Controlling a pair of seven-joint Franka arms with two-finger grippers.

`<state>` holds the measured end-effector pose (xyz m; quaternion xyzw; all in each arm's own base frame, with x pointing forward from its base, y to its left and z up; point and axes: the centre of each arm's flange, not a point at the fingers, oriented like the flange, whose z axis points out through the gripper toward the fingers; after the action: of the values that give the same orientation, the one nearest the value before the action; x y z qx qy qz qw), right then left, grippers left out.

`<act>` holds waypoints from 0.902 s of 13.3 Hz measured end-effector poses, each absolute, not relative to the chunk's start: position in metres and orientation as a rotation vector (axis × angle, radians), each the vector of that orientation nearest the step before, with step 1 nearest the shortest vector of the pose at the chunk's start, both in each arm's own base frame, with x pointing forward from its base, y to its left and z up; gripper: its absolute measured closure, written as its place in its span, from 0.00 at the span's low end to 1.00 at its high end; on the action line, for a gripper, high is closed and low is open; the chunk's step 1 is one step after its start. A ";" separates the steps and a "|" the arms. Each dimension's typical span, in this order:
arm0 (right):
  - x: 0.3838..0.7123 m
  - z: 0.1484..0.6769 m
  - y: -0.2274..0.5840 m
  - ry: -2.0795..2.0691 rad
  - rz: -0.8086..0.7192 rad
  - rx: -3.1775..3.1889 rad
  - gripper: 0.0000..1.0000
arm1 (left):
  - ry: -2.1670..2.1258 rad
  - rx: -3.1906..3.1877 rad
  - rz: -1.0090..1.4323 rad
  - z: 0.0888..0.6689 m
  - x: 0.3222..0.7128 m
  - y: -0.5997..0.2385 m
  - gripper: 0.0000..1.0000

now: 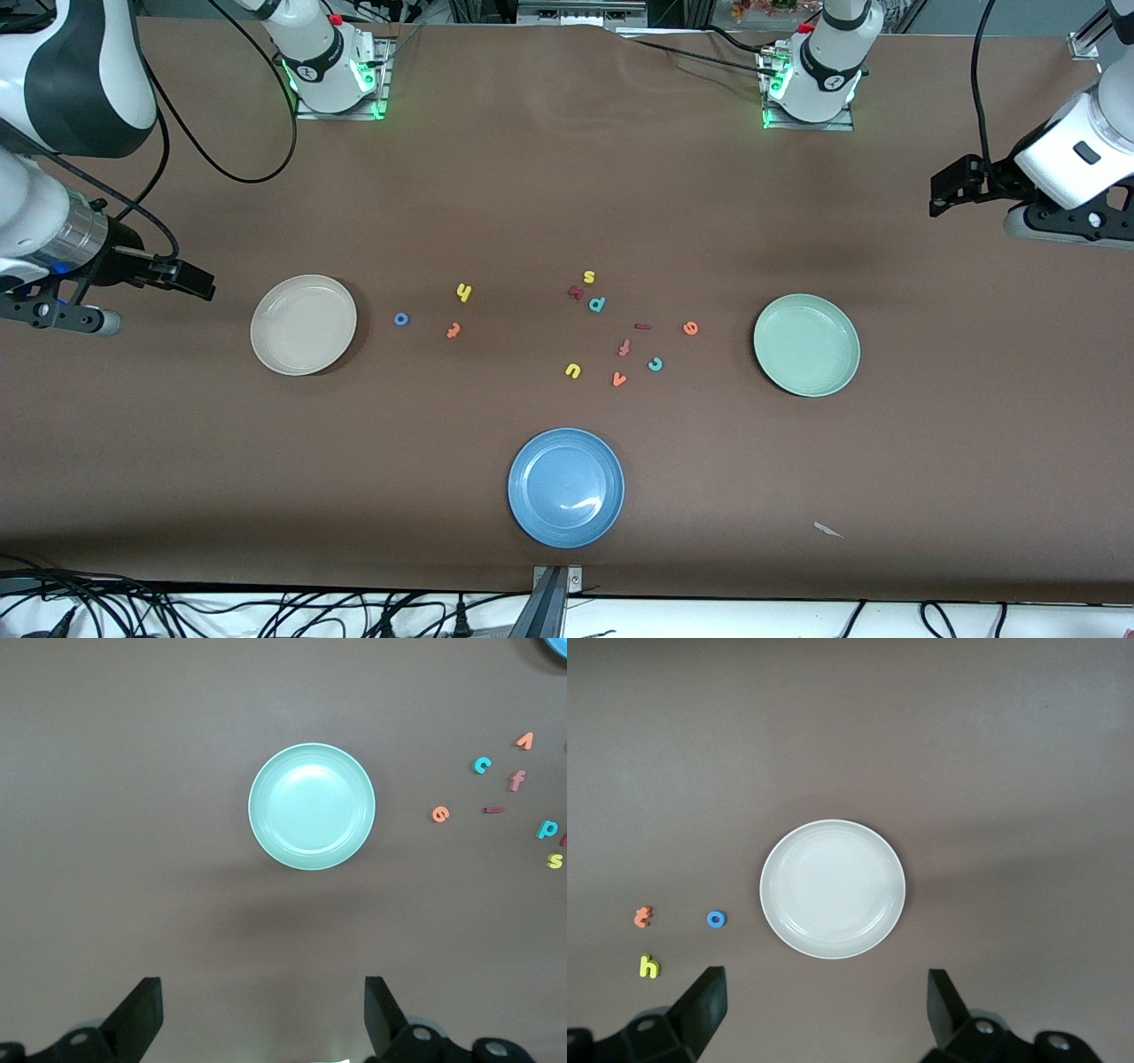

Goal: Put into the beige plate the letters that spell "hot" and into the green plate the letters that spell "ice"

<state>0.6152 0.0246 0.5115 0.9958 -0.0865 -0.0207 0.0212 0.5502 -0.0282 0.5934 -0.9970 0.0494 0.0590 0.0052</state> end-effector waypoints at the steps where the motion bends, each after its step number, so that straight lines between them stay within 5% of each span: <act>1: 0.615 0.511 0.025 -0.268 -0.064 3.087 0.00 | 0.148 -3.122 0.202 0.590 0.551 -0.026 0.00; 12: 0.615 0.511 0.025 -0.268 -0.065 3.087 0.00 | 0.145 -3.120 0.240 0.582 0.553 -0.025 0.00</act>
<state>0.6153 0.0246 0.5112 0.9958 -0.0864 -0.0210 0.0212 0.5530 -0.0248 0.5821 -0.9960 0.0464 0.0766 0.0045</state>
